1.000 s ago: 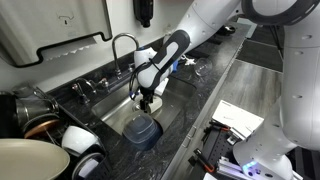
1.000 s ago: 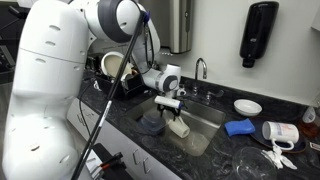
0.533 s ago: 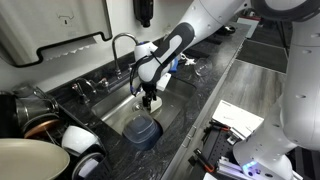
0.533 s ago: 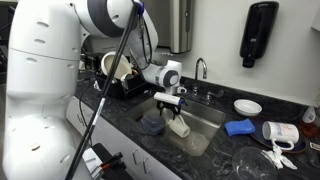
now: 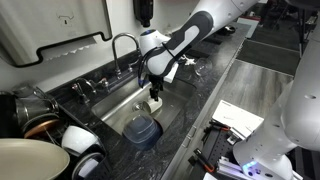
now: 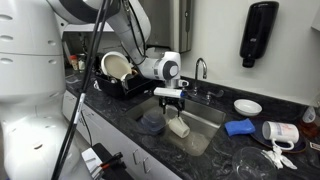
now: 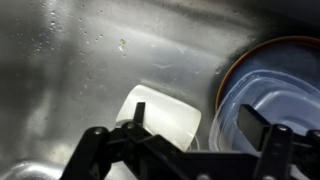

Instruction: Put the cup upright

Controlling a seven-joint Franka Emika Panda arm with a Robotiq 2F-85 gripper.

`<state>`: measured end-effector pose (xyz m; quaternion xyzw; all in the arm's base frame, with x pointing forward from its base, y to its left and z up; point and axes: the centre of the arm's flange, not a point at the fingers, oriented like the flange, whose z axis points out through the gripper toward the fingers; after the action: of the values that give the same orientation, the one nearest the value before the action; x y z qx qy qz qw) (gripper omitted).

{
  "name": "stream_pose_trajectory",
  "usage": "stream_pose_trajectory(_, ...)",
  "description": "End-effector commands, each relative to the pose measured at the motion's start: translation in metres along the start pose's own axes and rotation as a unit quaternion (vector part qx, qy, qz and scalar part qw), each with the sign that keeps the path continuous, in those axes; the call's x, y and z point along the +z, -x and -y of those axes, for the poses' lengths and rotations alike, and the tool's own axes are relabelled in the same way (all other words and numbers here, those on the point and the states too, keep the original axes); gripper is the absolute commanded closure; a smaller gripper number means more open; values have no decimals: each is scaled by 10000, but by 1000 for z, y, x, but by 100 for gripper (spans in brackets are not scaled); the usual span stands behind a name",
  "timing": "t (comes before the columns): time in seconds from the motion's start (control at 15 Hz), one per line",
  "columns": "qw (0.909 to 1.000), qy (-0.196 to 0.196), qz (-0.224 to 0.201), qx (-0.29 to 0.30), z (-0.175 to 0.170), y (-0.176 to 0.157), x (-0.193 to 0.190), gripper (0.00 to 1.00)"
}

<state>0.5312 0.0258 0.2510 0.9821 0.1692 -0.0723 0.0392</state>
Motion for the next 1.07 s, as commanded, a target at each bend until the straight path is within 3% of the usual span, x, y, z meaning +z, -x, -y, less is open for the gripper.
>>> stream_pose_trajectory(0.0,9969,664,-168,-382,-9,29,-4,31)
stream_pose_trajectory(0.2,9875,1185,-530,-893,-24,38,-6,31)
stream_pose_trajectory(0.33,9818,1300,-781,-1143,-31,40,-7,31)
stream_pose_trajectory(0.4,9809,1219,-874,-1237,-34,41,-9,31)
stream_pose_trajectory(0.47,9829,929,-865,-1333,-39,42,-12,2)
stream_pose_trajectory(0.73,9829,100,-842,-1632,-49,48,-15,0)
stream_pose_trajectory(0.93,9723,214,-664,-2230,-51,51,-14,0)
stream_pose_trajectory(1.0,9781,192,-786,-1920,-46,40,-4,0)
